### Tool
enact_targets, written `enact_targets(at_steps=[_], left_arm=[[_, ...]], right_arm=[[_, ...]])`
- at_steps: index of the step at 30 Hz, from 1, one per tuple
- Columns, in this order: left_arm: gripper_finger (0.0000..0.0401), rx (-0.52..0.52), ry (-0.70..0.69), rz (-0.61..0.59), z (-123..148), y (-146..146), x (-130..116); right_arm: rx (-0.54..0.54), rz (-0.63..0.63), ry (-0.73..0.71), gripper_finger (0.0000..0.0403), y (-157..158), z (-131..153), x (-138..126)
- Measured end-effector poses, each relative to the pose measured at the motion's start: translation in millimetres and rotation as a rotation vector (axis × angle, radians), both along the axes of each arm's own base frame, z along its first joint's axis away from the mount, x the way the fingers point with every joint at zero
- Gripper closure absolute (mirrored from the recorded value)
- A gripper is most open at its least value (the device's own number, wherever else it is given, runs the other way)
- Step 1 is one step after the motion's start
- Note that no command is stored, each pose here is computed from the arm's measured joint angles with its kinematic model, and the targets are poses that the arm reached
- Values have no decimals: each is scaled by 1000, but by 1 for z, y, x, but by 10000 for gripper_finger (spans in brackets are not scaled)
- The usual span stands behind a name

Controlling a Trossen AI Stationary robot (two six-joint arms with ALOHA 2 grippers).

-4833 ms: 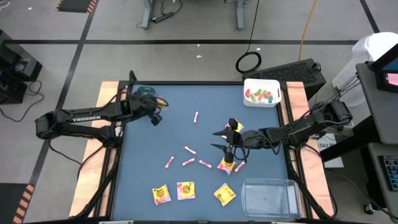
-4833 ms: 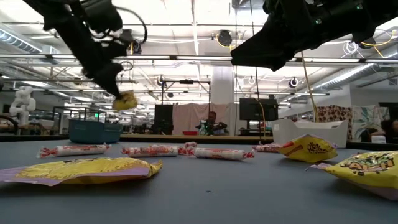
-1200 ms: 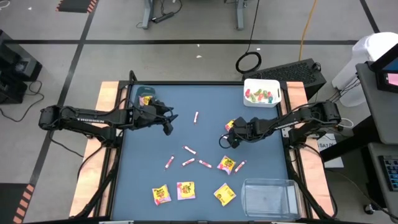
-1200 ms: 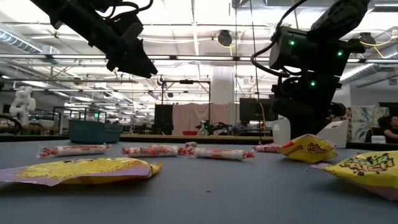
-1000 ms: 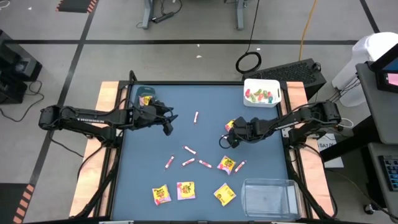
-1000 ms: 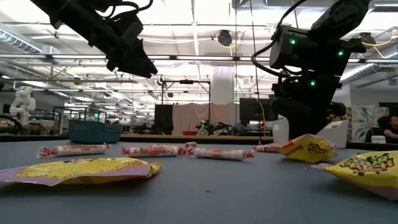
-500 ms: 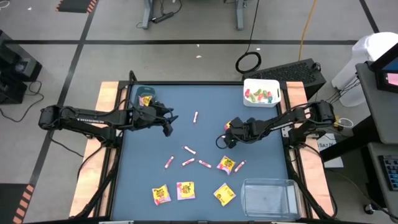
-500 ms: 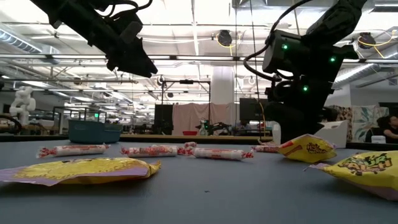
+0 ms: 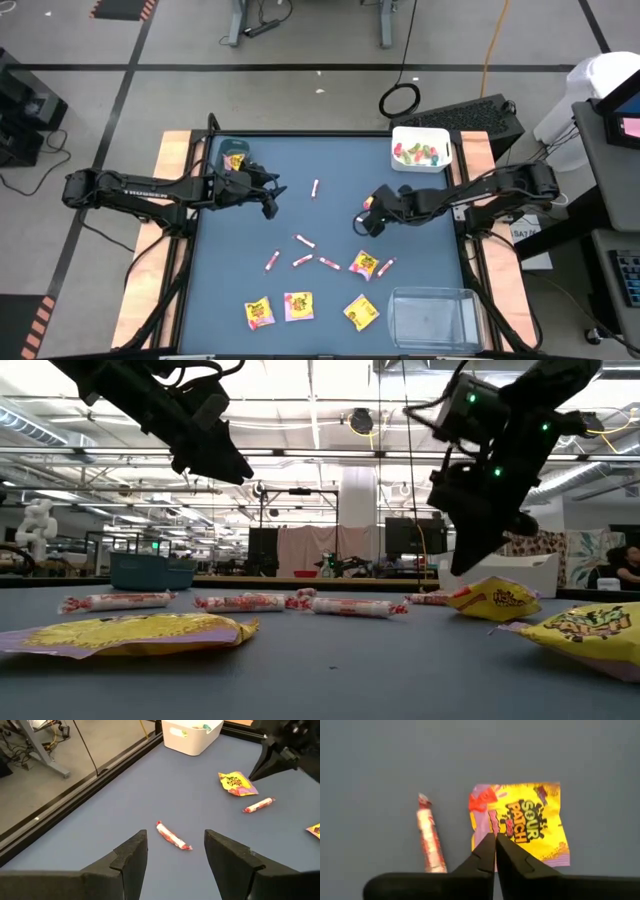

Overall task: Sort candy
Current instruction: Put the yellow candy pack into the blue bin

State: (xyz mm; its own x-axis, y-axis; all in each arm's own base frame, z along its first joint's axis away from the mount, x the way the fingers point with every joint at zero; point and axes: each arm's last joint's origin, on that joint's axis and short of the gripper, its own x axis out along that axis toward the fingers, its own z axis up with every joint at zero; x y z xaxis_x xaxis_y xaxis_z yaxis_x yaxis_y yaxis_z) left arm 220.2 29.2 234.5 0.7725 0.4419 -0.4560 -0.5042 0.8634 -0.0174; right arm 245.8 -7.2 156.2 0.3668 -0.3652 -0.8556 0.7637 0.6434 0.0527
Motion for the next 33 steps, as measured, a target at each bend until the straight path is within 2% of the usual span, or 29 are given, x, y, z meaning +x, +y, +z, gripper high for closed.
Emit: enact_targets(at_steps=[4, 7, 10, 17, 19, 21, 23, 26, 33], left_arm=[[201, 0, 0, 0, 0, 0, 0], [201, 0, -1, 0, 0, 0, 0], [201, 1, -6, 0, 0, 0, 0], [201, -4, -23, -10, 2, 0, 1], [201, -4, -23, -11, 2, 0, 1], [201, -6, -24, -14, 2, 0, 1], [201, -6, -24, -14, 2, 0, 1], [201, -5, -25, -14, 2, 0, 1], [201, -6, -23, -14, 2, 0, 1]], right_arm=[[4, -23, -1, 394, 0, 3, -3], [14, -59, 18, 374, -1, 0, -4], [16, -84, 74, 321, -4, -7, -6], [-38, -112, 110, 150, -10, -21, 0], [-23, -118, 120, 117, -11, -25, 0], [0, -110, 125, 106, -11, -27, 2], [12, -105, 130, 114, -11, -30, 4], [43, -90, 127, 155, -10, -33, 6], [79, -59, 102, 308, -8, -31, 8]])
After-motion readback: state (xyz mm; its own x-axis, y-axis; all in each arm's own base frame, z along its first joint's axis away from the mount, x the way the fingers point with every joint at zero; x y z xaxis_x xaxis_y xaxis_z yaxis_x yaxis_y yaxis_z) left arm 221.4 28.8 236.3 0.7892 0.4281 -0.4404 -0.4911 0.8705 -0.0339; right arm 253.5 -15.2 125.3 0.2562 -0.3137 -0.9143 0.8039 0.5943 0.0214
